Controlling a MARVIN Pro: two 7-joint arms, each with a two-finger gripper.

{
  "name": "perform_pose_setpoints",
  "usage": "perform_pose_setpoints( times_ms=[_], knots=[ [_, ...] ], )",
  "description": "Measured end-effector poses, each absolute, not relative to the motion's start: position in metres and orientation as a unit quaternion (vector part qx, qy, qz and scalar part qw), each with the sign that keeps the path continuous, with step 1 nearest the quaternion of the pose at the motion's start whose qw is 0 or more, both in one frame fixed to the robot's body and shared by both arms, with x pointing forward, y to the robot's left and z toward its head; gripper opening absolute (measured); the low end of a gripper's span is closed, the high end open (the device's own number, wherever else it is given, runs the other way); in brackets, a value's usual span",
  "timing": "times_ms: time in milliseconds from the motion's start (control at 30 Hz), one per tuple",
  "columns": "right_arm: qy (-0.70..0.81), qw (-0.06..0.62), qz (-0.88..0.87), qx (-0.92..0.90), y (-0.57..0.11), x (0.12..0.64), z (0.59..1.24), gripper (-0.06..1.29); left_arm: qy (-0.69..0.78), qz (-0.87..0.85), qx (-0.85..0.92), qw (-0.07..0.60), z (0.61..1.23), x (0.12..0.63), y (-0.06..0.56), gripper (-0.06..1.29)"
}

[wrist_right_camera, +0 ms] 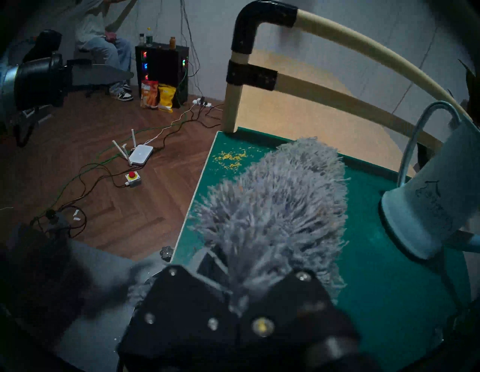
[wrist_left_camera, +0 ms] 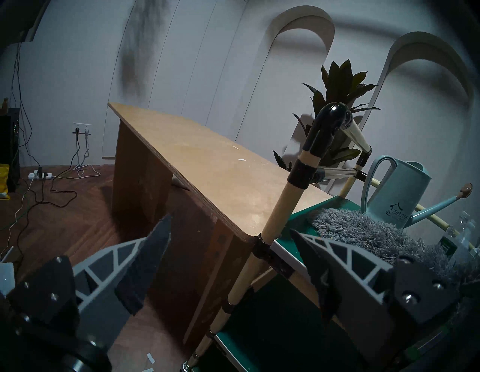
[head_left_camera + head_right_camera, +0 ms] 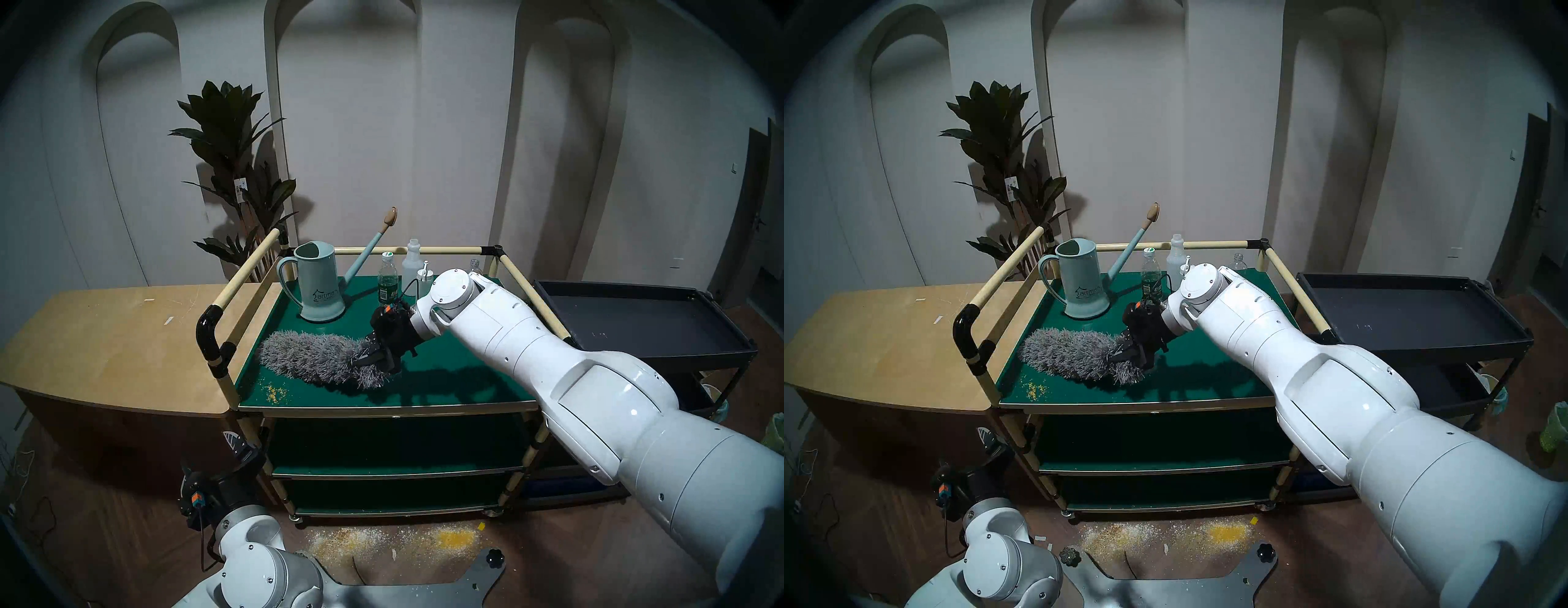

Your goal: Dust the shelf with the duster

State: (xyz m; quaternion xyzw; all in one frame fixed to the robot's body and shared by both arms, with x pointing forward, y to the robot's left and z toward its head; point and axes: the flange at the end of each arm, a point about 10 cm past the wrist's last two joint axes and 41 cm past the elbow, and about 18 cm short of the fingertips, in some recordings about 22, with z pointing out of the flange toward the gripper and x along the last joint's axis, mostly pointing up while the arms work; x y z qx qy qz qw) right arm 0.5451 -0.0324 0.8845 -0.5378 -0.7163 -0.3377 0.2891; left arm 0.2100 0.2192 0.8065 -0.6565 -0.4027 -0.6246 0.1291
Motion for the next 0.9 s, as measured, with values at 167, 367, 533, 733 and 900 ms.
perform_pose_setpoints(
  times_ms=[167,367,533,733,900],
  knots=[
    [-0.738,0.309,-0.319,-0.508,-0.031,0.539,0.893,-0.02,-0.404,-0.626,-0.655,0.127,0.805,0.212,0.218,1.26],
    [-0.756,0.328,-0.302,-0.479,-0.035,0.533,0.903,-0.02,-0.403,-0.626,-0.657,0.12,0.802,0.212,0.211,1.26],
    [-0.762,0.334,-0.299,-0.468,-0.04,0.53,0.904,-0.02,-0.404,-0.627,-0.655,0.118,0.801,0.211,0.204,1.26],
    [-0.772,0.341,-0.286,-0.454,-0.037,0.519,0.896,-0.02,-0.416,-0.619,-0.655,0.123,0.796,0.205,0.199,1.26],
    [-0.781,0.353,-0.271,-0.439,-0.031,0.503,0.888,-0.02,-0.424,-0.613,-0.654,0.127,0.791,0.201,0.197,1.26]
  ],
)
